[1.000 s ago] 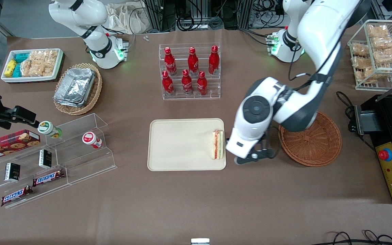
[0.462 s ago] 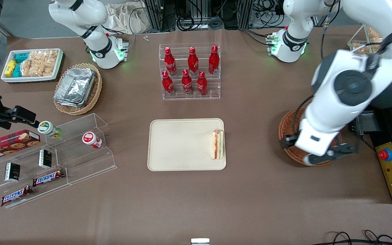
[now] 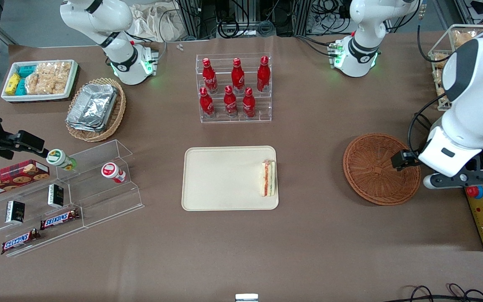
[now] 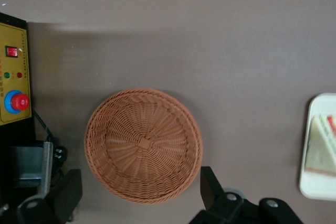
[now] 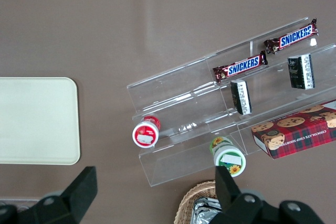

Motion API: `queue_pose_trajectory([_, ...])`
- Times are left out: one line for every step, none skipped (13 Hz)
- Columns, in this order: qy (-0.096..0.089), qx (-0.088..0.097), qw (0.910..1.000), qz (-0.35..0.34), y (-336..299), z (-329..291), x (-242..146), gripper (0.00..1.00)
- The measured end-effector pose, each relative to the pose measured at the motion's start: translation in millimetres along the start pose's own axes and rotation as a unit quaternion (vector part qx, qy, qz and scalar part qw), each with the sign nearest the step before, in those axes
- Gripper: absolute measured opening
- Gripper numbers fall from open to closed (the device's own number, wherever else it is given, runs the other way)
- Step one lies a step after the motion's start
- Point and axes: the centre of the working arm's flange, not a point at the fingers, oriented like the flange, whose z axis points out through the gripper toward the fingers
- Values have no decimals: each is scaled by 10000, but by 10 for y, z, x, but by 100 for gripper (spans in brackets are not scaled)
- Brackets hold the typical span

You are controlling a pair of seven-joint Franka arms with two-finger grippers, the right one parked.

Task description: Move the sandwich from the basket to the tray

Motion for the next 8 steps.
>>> queue_pose_trajectory([-45,-93,9998,164,-153,10,-12,100])
queue_pose_trajectory([-67,-172,9994,294,-344,5,-30,100])
queue_pose_trajectory([-82,-240,9990,366,-530,-5,-68,100])
queue_pose_trajectory([-88,-287,9988,390,-668,-15,-118,100])
queue_pose_trajectory([-79,-301,9988,387,-741,-31,-169,100])
queue_pose_trajectory([-51,-296,9988,391,-746,-58,-201,100])
queue_pose_trajectory([-17,-289,9987,413,-718,-90,-213,100])
queue_pose_trajectory([3,-287,9986,438,-687,-107,-216,100])
